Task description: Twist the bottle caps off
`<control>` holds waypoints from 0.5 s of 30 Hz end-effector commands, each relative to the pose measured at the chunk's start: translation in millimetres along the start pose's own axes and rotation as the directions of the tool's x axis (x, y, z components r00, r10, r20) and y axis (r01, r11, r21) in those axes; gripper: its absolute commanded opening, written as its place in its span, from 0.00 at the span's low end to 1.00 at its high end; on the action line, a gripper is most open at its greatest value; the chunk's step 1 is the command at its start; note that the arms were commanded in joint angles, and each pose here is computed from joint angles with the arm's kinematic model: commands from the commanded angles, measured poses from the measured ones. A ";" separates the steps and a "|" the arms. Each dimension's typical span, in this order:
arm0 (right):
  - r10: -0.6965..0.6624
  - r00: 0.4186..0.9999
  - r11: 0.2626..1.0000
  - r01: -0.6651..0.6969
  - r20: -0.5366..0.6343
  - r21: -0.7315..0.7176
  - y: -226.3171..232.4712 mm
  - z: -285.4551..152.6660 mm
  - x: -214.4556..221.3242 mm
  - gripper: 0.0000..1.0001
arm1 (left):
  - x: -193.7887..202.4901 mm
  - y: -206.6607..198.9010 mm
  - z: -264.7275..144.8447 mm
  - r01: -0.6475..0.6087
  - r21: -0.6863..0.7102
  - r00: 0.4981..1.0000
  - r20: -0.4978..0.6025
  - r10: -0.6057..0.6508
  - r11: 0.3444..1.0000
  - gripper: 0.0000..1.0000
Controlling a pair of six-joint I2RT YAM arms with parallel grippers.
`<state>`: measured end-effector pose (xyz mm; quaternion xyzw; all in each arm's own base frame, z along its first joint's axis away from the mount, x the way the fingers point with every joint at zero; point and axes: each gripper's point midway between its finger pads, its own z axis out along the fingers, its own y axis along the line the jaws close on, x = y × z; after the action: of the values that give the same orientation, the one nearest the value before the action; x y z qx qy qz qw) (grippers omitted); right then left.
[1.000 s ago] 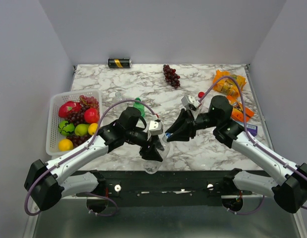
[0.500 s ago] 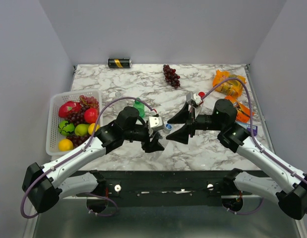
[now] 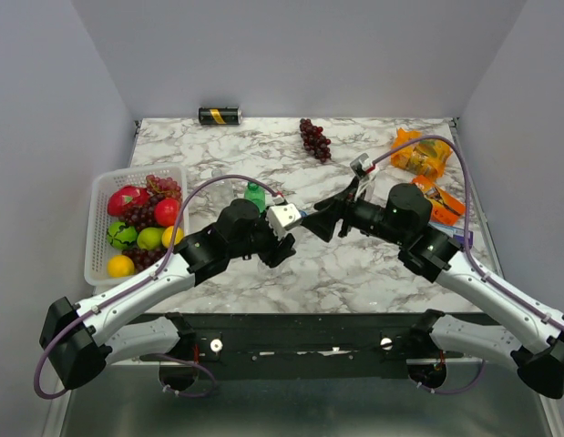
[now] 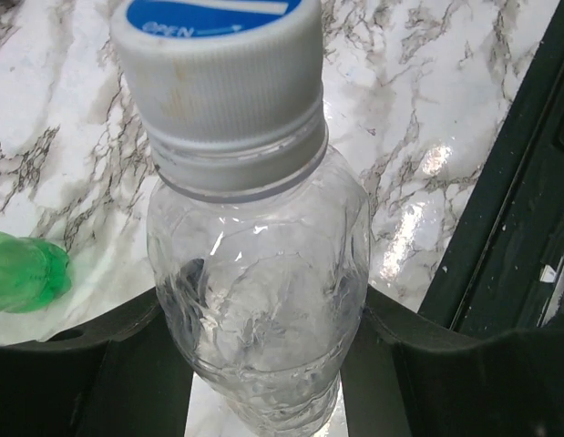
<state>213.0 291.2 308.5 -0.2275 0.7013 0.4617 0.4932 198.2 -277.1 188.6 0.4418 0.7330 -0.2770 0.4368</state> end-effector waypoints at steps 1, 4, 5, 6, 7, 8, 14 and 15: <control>0.045 0.995 0.992 -0.054 0.084 0.117 -14.5 14.3 -14.4 0.79 | -10.6 9.8 3.0 0.019 -0.061 0.999 0.031 -0.017 0.998 0.31; 0.056 0.996 0.988 -0.066 0.074 0.139 -19.4 22.6 -11.3 0.79 | -8.4 8.3 3.5 0.027 -0.058 0.999 0.023 -0.025 0.998 0.31; 0.057 0.996 0.986 -0.067 0.074 0.149 -21.6 24.1 -11.4 0.78 | -8.0 8.8 3.8 0.028 -0.062 0.999 0.022 -0.026 0.998 0.31; 0.061 0.996 0.985 -0.071 0.067 0.160 -24.6 26.7 -8.1 0.78 | -9.1 8.6 3.8 0.028 -0.063 0.999 0.024 -0.027 0.998 0.31; 0.064 0.996 0.984 -0.074 0.064 0.161 -25.5 27.9 -6.7 0.78 | -8.6 8.5 4.0 0.029 -0.064 0.999 0.021 -0.028 0.998 0.31; 0.070 0.996 0.984 -0.079 0.062 0.159 -25.9 28.5 -4.4 0.77 | -9.7 8.8 3.7 0.031 -0.066 0.999 0.023 -0.029 0.997 0.31; 0.078 0.996 0.991 -0.083 0.050 0.102 -16.6 34.2 -0.9 0.71 | -10.7 9.8 2.1 0.032 -0.074 0.999 0.027 -0.030 0.997 0.31; 0.084 0.996 0.992 -0.088 0.042 0.091 -15.4 34.8 1.5 0.68 | -9.9 10.0 2.0 0.032 -0.075 0.999 0.024 -0.031 0.997 0.31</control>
<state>241.4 306.5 278.3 -0.1655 0.7437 0.4303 0.4841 204.1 -275.8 183.8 0.4217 0.7495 -0.2636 0.4369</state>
